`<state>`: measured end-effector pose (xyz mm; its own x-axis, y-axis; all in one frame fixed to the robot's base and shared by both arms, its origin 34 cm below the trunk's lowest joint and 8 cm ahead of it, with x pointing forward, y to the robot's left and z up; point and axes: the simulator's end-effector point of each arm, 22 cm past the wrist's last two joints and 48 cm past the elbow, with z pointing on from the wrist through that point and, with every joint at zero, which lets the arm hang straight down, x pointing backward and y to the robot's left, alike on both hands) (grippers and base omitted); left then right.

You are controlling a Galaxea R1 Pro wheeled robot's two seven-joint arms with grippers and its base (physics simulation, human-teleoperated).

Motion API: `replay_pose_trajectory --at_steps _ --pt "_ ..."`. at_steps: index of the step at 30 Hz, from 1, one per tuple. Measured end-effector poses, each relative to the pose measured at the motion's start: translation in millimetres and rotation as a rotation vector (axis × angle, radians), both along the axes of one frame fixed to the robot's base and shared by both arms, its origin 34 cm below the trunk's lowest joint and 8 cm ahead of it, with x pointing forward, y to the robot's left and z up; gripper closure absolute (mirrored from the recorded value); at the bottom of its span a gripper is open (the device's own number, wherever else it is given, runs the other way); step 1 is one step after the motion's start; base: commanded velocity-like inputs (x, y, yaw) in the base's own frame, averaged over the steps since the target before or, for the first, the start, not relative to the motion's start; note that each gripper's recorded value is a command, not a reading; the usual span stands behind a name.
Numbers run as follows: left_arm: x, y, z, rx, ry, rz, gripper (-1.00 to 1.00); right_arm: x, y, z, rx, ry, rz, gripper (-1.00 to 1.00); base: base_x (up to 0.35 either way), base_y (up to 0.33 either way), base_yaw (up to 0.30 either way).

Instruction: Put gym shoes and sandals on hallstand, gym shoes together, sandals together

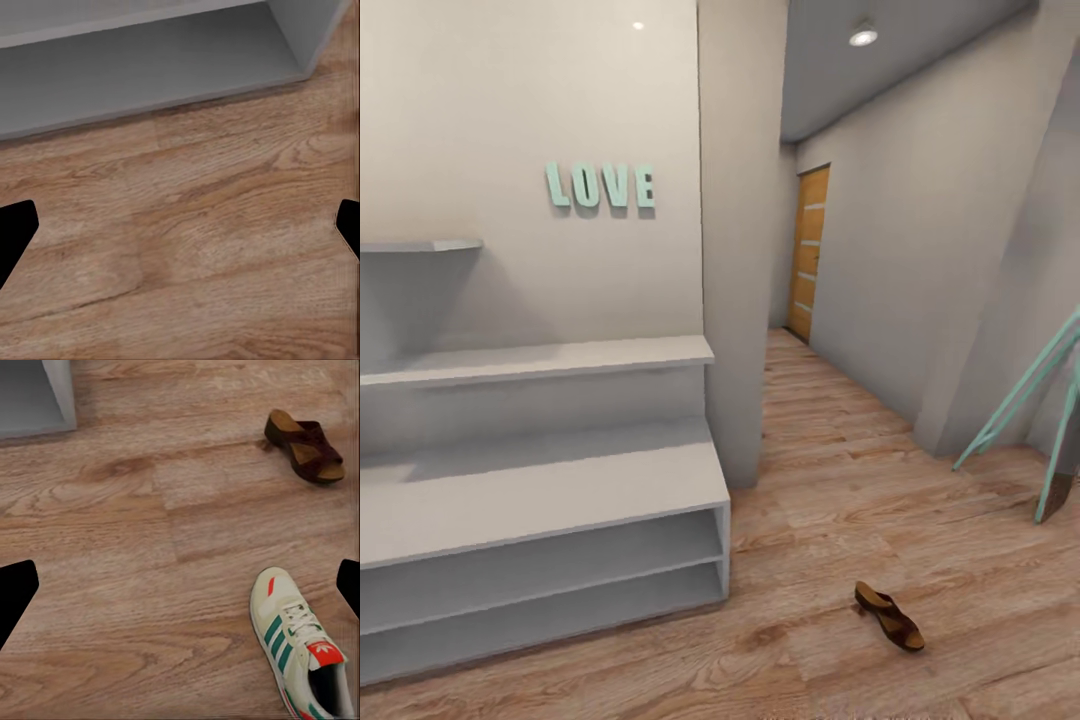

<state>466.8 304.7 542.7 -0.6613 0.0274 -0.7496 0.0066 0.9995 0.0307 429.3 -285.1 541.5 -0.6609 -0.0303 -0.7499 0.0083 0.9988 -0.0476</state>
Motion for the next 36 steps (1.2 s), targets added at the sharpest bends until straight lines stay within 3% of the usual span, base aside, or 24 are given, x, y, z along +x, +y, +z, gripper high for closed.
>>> replay_pose_trajectory --at_steps 19,28,36 --pt "0.0 -0.8 -0.1 -0.001 0.0 0.0 -1.0 0.0 0.0 -0.1 0.0 0.001 0.0 -1.0 0.0 -0.226 -0.237" --pt "-0.1 0.6 0.0 0.0 0.0 0.002 -1.0 1.0 0.6 0.7 0.0 -0.002 0.001 -1.0 -0.01 -0.27 -0.027" --pt "0.0 1.0 -0.1 0.0 0.0 0.002 -1.0 0.9 1.5 0.3 0.002 -0.001 0.001 -1.0 -0.153 -0.233 0.167"
